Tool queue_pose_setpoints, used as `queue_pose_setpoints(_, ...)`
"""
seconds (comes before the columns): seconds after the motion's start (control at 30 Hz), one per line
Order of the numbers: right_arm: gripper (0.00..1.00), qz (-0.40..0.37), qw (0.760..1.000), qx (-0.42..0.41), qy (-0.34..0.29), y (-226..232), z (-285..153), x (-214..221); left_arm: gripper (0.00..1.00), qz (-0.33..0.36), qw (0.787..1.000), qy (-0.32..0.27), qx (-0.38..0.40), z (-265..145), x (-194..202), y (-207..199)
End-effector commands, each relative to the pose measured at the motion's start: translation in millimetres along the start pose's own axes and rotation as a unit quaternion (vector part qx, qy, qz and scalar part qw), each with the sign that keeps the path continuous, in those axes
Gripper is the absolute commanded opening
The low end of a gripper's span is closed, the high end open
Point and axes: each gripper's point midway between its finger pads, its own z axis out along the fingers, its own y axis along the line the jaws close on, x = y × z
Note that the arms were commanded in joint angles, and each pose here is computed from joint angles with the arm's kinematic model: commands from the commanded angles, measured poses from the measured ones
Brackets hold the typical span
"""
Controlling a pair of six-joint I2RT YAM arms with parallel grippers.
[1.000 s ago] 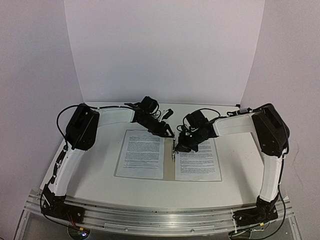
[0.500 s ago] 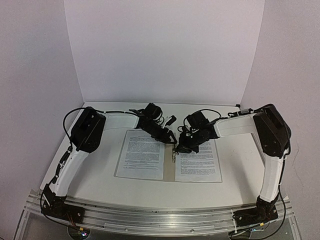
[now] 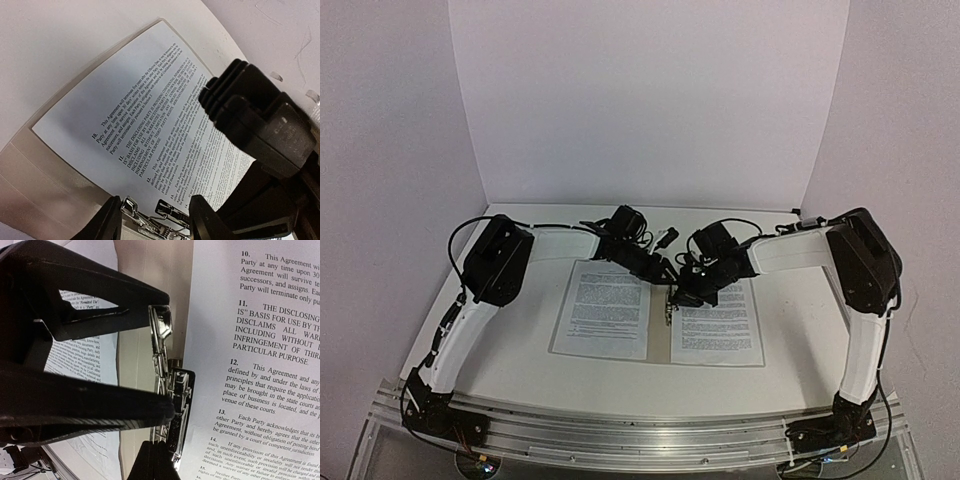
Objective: Put the files into the folder
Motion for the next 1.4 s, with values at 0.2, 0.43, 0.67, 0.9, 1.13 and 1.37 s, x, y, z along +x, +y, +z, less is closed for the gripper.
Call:
queue_pose_setpoints(0.2,0.06,-0.019,1.0,-0.017,-0.015,25,-17,-13,0.41,0.052,0.998,-0.016,0.045,-15,-17,-33)
queue_pose_setpoints(0.43,0.25,-0.034,0.997,-0.044,-0.053,52,-51,-27,0.41,0.085,0.995,-0.015,0.047,-23,-20,-43)
queue_pose_setpoints(0.67,0.37,-0.066,0.993,-0.092,-0.031,69,-80,-5,0.41,0.113,0.992,-0.005,0.057,-28,-11,-49)
queue_pose_setpoints(0.9,0.41,-0.073,0.99,-0.108,-0.06,71,-120,-2,0.43,0.147,0.987,-0.002,0.072,-34,-9,-60)
queue_pose_setpoints(1.13,0.42,-0.048,0.99,-0.097,-0.089,51,-141,-12,0.43,0.179,0.98,0.019,0.088,-36,8,-69)
queue_pose_setpoints(1.37,0.47,-0.043,0.991,-0.091,-0.088,46,-140,-15,0.46,0.261,0.962,0.037,0.076,-38,20,-87)
